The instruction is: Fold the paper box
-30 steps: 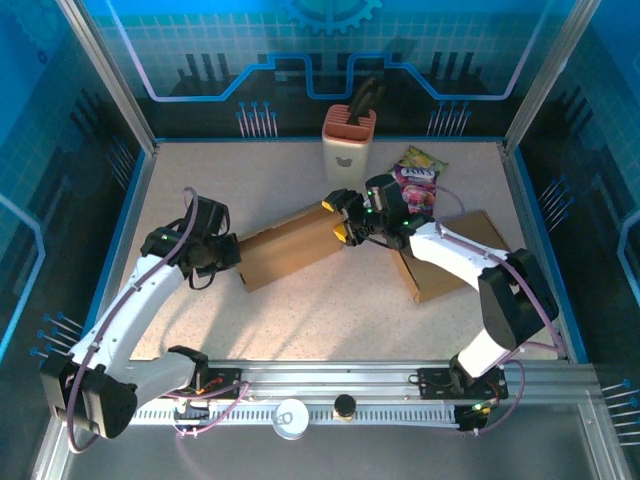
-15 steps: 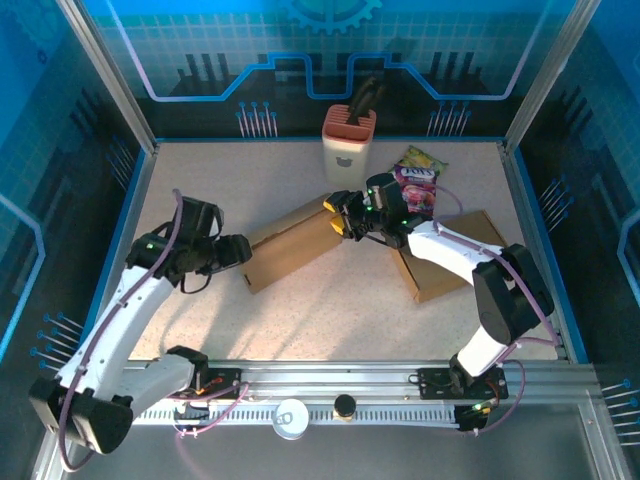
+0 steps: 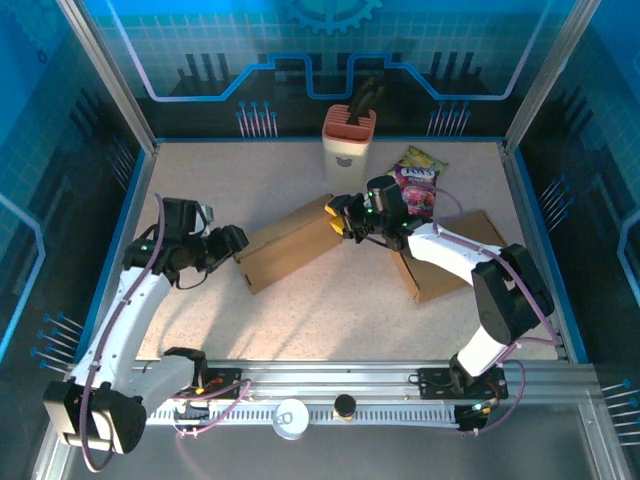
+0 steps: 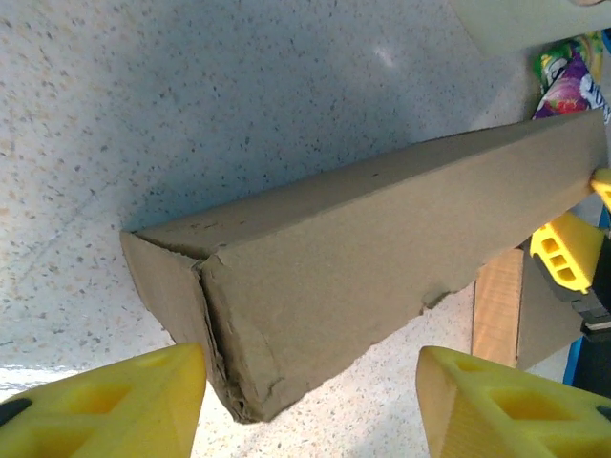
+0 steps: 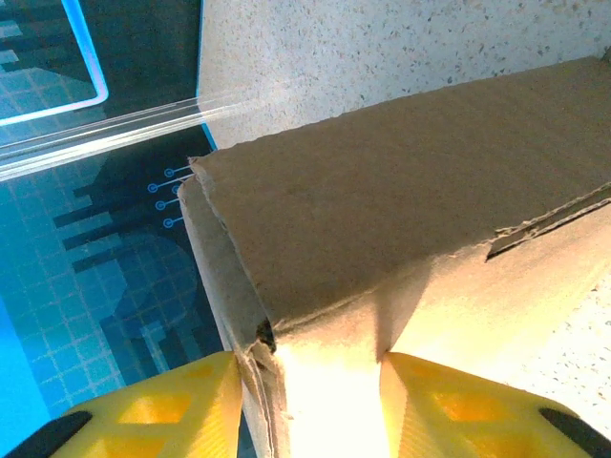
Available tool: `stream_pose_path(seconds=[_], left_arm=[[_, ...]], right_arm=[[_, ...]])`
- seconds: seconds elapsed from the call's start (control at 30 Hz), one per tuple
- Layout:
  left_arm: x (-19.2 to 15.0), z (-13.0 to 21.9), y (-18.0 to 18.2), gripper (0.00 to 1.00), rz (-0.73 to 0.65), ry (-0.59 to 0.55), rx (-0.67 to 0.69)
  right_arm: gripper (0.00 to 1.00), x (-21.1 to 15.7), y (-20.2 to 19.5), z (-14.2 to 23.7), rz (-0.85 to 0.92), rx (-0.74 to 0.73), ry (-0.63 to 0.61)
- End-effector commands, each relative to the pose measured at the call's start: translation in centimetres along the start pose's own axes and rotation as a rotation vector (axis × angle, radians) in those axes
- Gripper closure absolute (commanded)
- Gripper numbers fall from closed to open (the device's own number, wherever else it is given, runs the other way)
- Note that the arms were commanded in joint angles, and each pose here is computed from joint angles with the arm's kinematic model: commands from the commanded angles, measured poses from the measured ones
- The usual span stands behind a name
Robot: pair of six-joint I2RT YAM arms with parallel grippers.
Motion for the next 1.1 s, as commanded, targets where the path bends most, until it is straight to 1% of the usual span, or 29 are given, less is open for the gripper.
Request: stream_pose_path(seconds=[0.0, 0.07, 0.1, 0.17, 0.3, 0.47, 0.53, 0.67, 0.77, 0.9, 0.93, 1.07], left_arm=[[-0.3, -0.7, 0.5, 0.42, 0.027, 0.017, -0.019], [-0.5, -1.0, 0.9, 0.44, 0.035, 0.015, -0.018], [-0.6, -1.1, 1.1, 0.45, 0.037, 0.014, -0.02], [-0.7, -1.2, 1.3, 0.47, 0.039, 0.011, -0.016], [-0.8, -1.3, 1.6, 0.55, 0.034, 0.0, -0.011], [-0.9, -1.4, 1.5, 0.71, 0.024, 0.003, -0.029], [-1.0, -1.4, 1.5, 0.75, 0.02, 0.006, -0.033], [-0.9, -1.2, 1.3, 0.79, -0.006, -0.007, -0.039], [-1.0, -0.7, 0.6, 0.81, -0.064, -0.025, -0.037], [-1.8, -0.4, -0.4, 0.82, -0.143, -0.036, 0.009], [-2.0, -0.2, -0.7, 0.82, -0.164, -0.048, 0.017], [-3.1, 0.4, -1.9, 0.82, -0.24, -0.08, 0.023]], right_arm=[[0.61, 0.8, -2.8, -0.7, -0.035, -0.096, -0.014], [0.62, 0.8, -3.0, -0.6, -0.037, -0.099, -0.016], [0.64, 0.8, -3.2, -0.6, -0.037, -0.101, -0.017], [0.66, 0.9, -3.4, -0.6, -0.038, -0.104, -0.019], [0.67, 0.8, -3.6, -0.6, -0.037, -0.105, -0.014], [0.67, 0.7, -3.7, -0.4, -0.033, -0.105, -0.012], [0.68, 0.7, -3.7, -0.3, -0.027, -0.102, -0.006], [0.68, 0.5, -3.8, 0.0, -0.014, -0.102, 0.002], [0.68, 0.5, -4.1, 0.4, -0.001, -0.105, 0.011], [0.69, 0.4, -4.7, 1.4, 0.014, -0.114, 0.019], [0.68, 0.4, -5.7, 1.8, 0.01, -0.13, 0.017], [0.68, 0.6, -7.1, 3.6, 0.018, -0.138, 0.016]])
Point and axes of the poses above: each hand's point on the last joint's axis, 136 mm out from that joint toward the fingers, its own z axis back along the fingers, its own y axis along the line the jaws close on, x = y × z, the point moved 9 cm from there along z, back along the fingers, and after that the axes turned 5 degrees about -z, right-handed, at the moved point
